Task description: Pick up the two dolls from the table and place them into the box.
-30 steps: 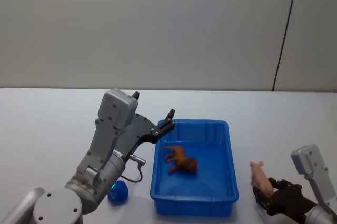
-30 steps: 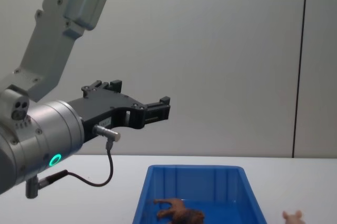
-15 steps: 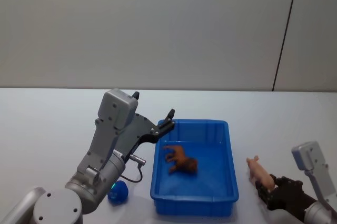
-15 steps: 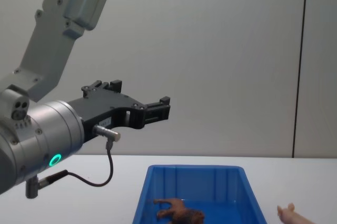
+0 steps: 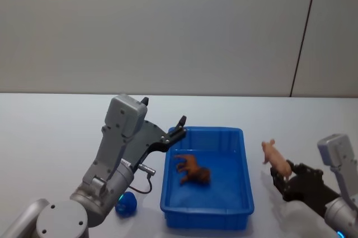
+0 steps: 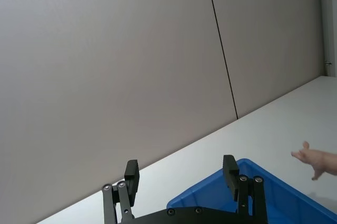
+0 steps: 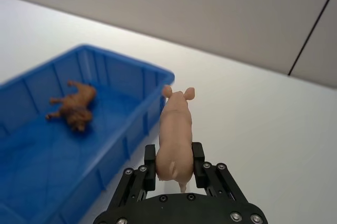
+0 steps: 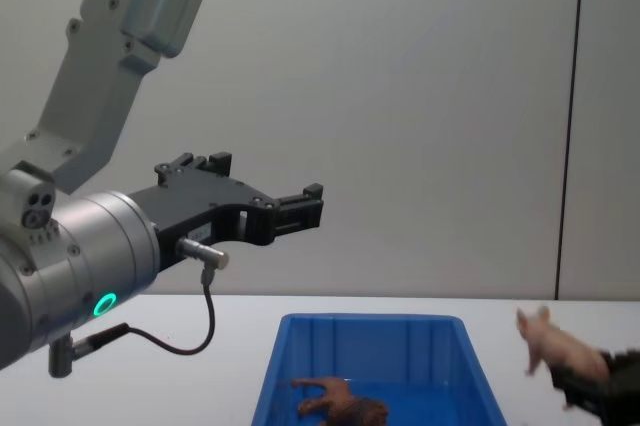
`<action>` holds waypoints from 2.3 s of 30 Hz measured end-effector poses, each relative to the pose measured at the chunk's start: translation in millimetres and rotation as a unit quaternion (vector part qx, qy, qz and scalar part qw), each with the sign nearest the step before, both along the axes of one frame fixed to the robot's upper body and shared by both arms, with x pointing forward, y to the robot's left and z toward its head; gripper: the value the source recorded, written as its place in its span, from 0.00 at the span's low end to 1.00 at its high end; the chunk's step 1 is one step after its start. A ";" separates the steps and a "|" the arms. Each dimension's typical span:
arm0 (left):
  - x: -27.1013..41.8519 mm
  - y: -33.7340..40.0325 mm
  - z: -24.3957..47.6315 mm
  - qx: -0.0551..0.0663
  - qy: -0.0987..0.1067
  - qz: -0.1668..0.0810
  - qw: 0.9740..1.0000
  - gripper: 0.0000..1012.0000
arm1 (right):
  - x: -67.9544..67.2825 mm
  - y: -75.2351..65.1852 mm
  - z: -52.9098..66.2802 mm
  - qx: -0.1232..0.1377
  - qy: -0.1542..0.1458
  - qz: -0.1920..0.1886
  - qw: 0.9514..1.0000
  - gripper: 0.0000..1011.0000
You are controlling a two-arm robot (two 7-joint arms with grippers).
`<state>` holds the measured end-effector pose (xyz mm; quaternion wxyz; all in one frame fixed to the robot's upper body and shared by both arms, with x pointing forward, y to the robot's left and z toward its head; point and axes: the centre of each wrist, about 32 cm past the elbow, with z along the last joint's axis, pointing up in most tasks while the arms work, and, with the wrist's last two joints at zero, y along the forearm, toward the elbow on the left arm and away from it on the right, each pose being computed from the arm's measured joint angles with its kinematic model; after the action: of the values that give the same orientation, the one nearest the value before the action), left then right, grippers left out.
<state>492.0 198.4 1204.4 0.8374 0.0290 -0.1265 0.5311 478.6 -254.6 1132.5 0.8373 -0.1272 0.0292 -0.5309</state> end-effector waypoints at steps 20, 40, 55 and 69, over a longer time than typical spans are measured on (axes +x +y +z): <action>0.0 0.0 0.0 0.000 0.000 0.000 1.000 0.99 | 24.1 24.1 41.0 0.040 -0.084 0.098 0.991 0.38; 0.0 0.0 0.0 0.000 0.000 0.000 1.000 0.99 | 34.0 40.8 34.4 0.035 -0.079 0.138 0.987 0.83; 0.0 0.0 0.0 0.000 0.000 0.000 1.000 0.99 | 20.4 2.8 31.3 0.048 -0.119 0.124 0.984 0.99; -2.1 2.4 0.7 0.008 0.004 0.001 1.000 0.99 | 14.0 -20.7 30.7 0.045 -0.134 0.112 0.983 0.99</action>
<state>489.9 200.9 1205.0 0.8368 0.0381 -0.1279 0.5309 492.6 -275.3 1163.1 0.8929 -0.0191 -0.0740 -0.4438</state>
